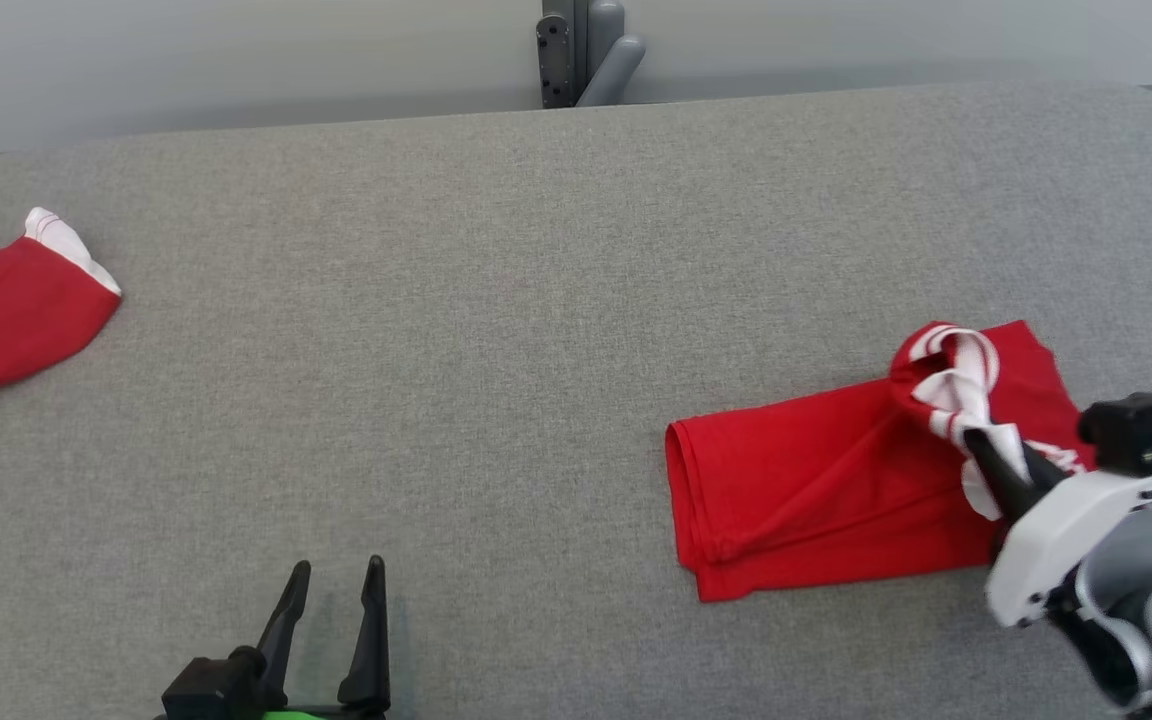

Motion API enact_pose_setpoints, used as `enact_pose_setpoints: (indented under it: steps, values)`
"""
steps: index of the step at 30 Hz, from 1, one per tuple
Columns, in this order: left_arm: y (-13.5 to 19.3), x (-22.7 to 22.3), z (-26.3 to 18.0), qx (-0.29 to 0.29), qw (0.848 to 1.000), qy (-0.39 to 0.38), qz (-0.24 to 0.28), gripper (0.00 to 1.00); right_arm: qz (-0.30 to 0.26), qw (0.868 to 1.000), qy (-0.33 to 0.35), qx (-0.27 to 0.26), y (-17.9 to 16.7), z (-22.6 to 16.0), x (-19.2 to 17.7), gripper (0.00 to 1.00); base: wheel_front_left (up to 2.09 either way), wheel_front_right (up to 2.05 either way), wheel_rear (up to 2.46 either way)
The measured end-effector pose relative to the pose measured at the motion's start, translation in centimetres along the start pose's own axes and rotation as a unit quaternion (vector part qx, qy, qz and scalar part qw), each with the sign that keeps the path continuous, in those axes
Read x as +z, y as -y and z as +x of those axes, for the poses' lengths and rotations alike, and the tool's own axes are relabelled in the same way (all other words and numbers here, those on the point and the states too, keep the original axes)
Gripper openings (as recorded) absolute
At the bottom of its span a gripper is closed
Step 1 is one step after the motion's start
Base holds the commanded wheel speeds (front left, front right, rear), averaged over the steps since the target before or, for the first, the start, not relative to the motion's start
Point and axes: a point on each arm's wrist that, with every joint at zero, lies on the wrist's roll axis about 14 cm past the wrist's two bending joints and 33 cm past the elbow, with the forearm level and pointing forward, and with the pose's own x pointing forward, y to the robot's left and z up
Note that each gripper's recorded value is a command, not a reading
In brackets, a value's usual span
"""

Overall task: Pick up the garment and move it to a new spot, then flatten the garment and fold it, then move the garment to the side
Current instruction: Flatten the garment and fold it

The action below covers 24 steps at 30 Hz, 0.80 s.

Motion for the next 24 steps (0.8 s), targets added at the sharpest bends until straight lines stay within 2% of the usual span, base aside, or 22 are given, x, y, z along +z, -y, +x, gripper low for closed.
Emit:
enact_pose_setpoints:
  steps: [3, 10, 24]
  values:
    - [0.5, -0.7, 0.1, -0.008, 1.0, -0.011, -0.001, 1.0, 0.037, 0.999, 0.004, 0.032, -5.3, 1.0, -1.1, 0.0, 0.0, 0.0, 0.0]
    - [0.8, -1.5, -0.2, -0.01, 1.0, -0.023, -0.002, 1.0, 0.078, 0.994, 0.0, 0.071, -11.2, 2.3, -2.6, 0.0, 0.0, 0.0, 0.0]
    - [1.0, -2.3, -0.7, -0.007, 0.999, -0.036, -0.007, 1.0, 0.088, 0.993, 0.012, 0.081, -13.4, 4.3, -2.6, 0.0, 0.0, 0.0, 0.0]
